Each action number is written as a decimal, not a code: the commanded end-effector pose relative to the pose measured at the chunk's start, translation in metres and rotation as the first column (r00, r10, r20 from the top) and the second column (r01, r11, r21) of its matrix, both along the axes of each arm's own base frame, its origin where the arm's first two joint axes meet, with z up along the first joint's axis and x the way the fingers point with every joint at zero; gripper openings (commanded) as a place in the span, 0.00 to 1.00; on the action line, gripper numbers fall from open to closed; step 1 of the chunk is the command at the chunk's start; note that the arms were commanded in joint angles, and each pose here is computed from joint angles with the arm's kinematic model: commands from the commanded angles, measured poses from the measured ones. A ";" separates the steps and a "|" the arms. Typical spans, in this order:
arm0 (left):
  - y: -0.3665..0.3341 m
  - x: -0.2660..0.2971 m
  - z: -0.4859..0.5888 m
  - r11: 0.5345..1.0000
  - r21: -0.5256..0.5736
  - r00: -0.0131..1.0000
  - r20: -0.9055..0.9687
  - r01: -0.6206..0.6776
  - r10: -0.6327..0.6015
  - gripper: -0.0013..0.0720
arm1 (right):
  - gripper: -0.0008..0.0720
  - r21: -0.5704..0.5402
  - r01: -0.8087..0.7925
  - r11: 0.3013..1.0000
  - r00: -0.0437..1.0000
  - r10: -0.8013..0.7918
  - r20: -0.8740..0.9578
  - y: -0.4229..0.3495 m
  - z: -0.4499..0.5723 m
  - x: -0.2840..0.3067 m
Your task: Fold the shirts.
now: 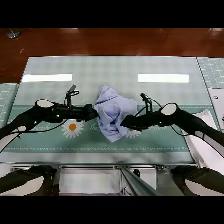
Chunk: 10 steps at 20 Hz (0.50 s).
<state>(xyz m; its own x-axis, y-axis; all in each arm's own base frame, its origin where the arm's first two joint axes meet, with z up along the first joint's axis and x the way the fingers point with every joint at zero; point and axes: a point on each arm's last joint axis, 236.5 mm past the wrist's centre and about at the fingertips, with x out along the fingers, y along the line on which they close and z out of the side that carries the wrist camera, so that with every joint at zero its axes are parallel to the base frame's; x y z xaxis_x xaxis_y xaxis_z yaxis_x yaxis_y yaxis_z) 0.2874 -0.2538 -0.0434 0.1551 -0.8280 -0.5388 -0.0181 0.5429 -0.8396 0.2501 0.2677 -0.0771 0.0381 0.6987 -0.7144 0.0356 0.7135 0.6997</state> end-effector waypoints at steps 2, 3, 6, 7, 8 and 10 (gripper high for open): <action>0.008 0.017 0.028 0.998 -0.055 0.999 0.040 -0.002 0.004 0.05 | 0.03 0.038 -0.073 0.997 0.992 0.069 0.108 0.020 0.023 0.031; 0.014 0.031 0.054 0.996 -0.089 0.996 0.088 -0.001 0.009 0.05 | 0.03 0.043 -0.107 0.993 0.984 0.099 0.148 0.015 0.044 0.046; 0.047 0.087 0.165 0.988 -0.142 0.933 0.344 -0.063 0.108 0.05 | 0.03 0.015 -0.110 0.994 0.932 0.098 0.348 -0.014 0.149 0.116; 0.056 0.102 0.217 0.985 -0.155 0.879 0.456 -0.075 0.139 0.05 | 0.03 -0.011 -0.087 0.996 0.889 0.082 0.450 -0.027 0.200 0.141; 0.063 0.110 0.267 0.984 -0.159 0.817 0.556 -0.074 0.152 0.05 | 0.03 -0.041 -0.074 0.996 0.831 0.084 0.550 -0.036 0.254 0.157; 0.072 0.109 0.358 0.991 -0.098 0.683 0.718 -0.088 0.132 0.05 | 0.03 -0.106 -0.050 0.993 0.690 0.112 0.715 -0.050 0.352 0.160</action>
<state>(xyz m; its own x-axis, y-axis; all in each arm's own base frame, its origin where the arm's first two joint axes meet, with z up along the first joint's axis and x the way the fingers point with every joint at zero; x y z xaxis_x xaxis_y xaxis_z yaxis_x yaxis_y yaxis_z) 0.3961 -0.2021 0.1986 0.4637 -0.8462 -0.2625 0.3982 0.4637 -0.7915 0.4019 0.2520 0.1635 0.3477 0.7400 -0.5758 -0.4189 0.6720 0.6107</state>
